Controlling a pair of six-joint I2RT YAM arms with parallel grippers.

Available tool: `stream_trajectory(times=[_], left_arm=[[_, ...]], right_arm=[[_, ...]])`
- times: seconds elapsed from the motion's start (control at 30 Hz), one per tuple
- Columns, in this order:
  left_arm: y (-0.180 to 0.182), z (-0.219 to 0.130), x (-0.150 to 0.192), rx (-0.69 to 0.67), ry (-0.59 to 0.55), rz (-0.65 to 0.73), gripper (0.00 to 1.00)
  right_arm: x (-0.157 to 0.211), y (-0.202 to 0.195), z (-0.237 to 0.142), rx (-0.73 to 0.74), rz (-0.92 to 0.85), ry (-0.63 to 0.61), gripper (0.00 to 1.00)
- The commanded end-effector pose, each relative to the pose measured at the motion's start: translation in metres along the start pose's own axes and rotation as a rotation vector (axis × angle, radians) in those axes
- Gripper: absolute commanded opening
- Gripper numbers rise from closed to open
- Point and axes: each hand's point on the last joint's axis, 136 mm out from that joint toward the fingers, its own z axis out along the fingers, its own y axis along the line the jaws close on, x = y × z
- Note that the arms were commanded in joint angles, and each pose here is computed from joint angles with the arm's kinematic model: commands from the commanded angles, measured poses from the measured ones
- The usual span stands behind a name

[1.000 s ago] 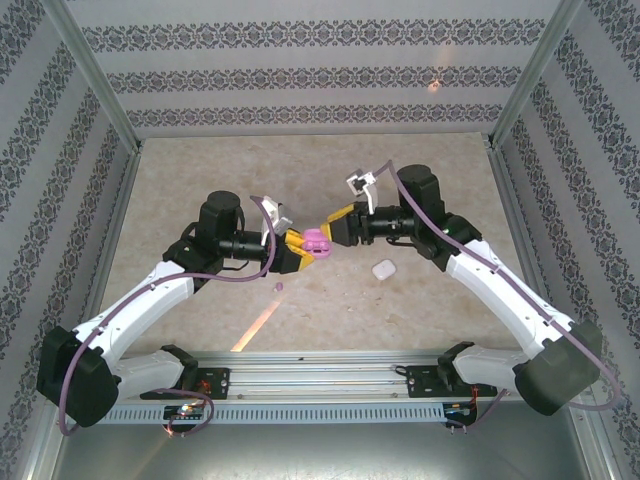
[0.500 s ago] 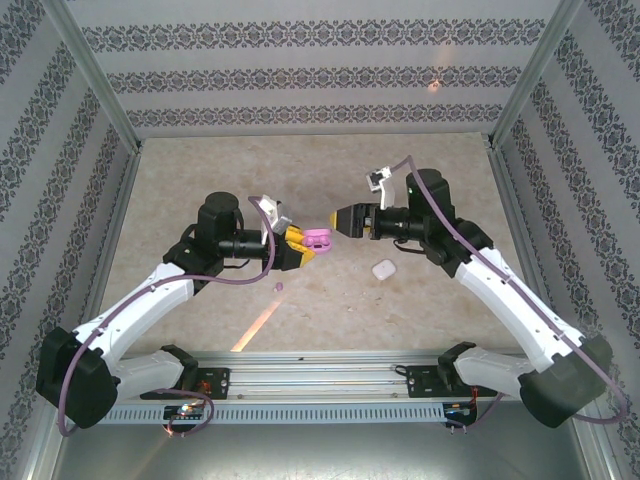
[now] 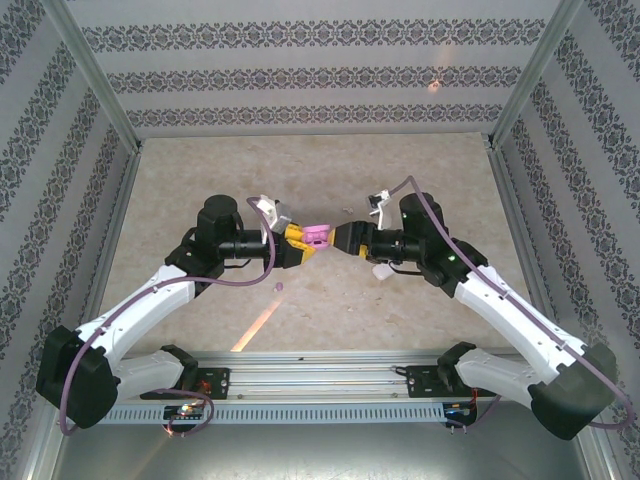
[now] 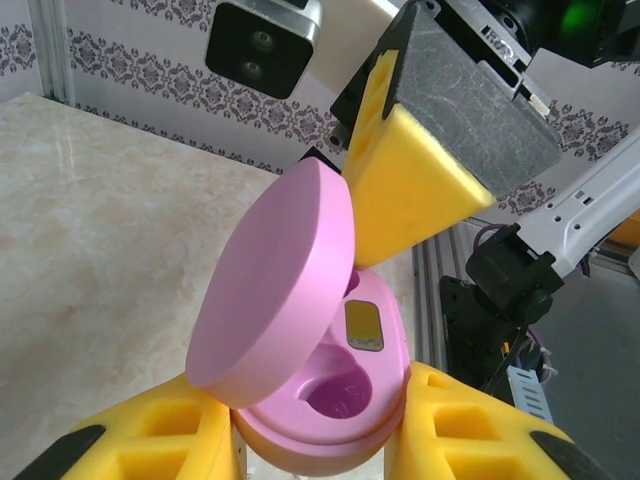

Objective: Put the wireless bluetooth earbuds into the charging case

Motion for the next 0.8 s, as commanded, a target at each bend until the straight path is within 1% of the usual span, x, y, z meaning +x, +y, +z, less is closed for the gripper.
stream_trajectory(times=[0.0, 0.2, 0.37, 0.43, 0.6, 0.77], left_arm=[[0.001, -0.008, -0.009, -0.036, -0.034, 0.038, 0.1], [0.017, -0.027, 0.004, -0.114, -0.042, -0.034, 0.1], [0.028, -0.046, 0.022, -0.186, -0.053, -0.077, 0.1], [0.034, -0.054, 0.028, -0.235, -0.046, -0.099, 0.09], [0.032, -0.074, 0.037, -0.359, 0.008, -0.058, 0.08], [0.024, -0.096, 0.043, -0.462, 0.044, 0.002, 0.08]], right_arm=[[-0.004, 0.012, 0.006, -0.032, -0.001, 0.0, 0.71], [-0.006, 0.01, 0.009, -0.002, 0.003, -0.008, 0.69], [-0.006, -0.014, 0.011, 0.096, 0.047, -0.033, 0.67], [-0.005, -0.027, 0.015, 0.138, 0.083, -0.034, 0.65], [0.014, -0.063, 0.043, 0.236, 0.18, 0.018, 0.61], [0.042, -0.088, 0.089, 0.298, 0.22, 0.128, 0.58]])
